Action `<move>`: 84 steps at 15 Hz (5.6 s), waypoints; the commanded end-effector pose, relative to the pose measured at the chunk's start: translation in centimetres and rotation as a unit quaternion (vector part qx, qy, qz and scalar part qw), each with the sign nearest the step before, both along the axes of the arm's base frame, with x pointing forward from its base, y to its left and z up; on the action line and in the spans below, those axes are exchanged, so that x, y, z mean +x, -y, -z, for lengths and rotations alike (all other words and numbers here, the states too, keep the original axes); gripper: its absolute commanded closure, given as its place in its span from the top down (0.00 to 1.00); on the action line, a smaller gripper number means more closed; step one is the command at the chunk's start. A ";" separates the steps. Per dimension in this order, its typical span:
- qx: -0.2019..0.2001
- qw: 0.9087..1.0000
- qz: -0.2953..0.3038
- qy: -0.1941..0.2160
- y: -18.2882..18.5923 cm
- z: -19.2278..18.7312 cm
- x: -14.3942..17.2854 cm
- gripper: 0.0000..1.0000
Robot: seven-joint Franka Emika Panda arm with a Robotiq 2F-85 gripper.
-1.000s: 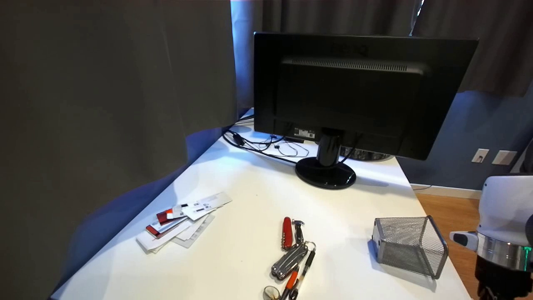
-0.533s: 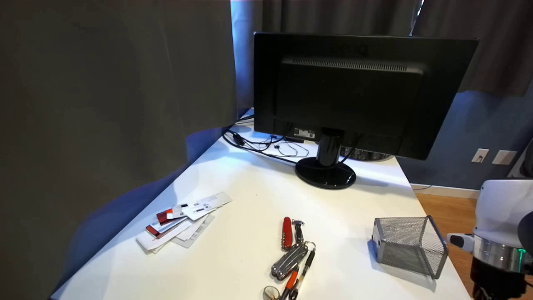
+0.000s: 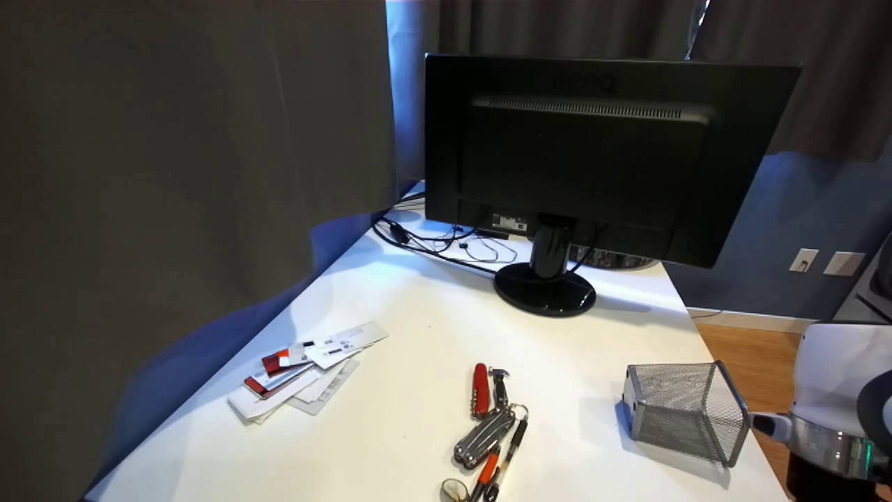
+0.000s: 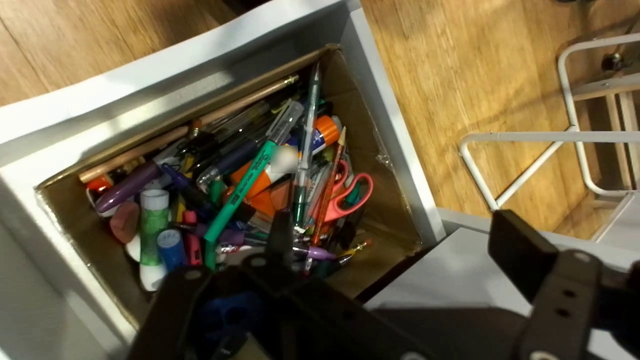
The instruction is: Take the pen out of the drawer and put it into the basket
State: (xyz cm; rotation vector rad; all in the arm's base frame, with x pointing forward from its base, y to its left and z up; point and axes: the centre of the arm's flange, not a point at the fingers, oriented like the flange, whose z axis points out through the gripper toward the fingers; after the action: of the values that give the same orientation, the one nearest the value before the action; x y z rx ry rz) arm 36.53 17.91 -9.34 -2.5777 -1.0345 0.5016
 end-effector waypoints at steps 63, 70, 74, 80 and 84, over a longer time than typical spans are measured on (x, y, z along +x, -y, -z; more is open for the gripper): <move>-0.143 0.974 0.152 0.091 0.7 8.6 2.0 0.03; -0.138 0.976 0.129 0.109 2.0 2.3 1.9 0.03; -0.128 0.977 0.112 0.125 2.4 -1.4 1.4 0.03; -0.130 0.973 0.121 0.145 3.1 -8.1 0.5 0.03; -0.127 0.974 0.120 0.147 2.8 -7.7 1.4 0.03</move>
State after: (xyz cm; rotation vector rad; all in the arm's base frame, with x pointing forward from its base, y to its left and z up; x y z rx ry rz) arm 37.90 15.08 -1.66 -3.0232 -0.7656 0.2045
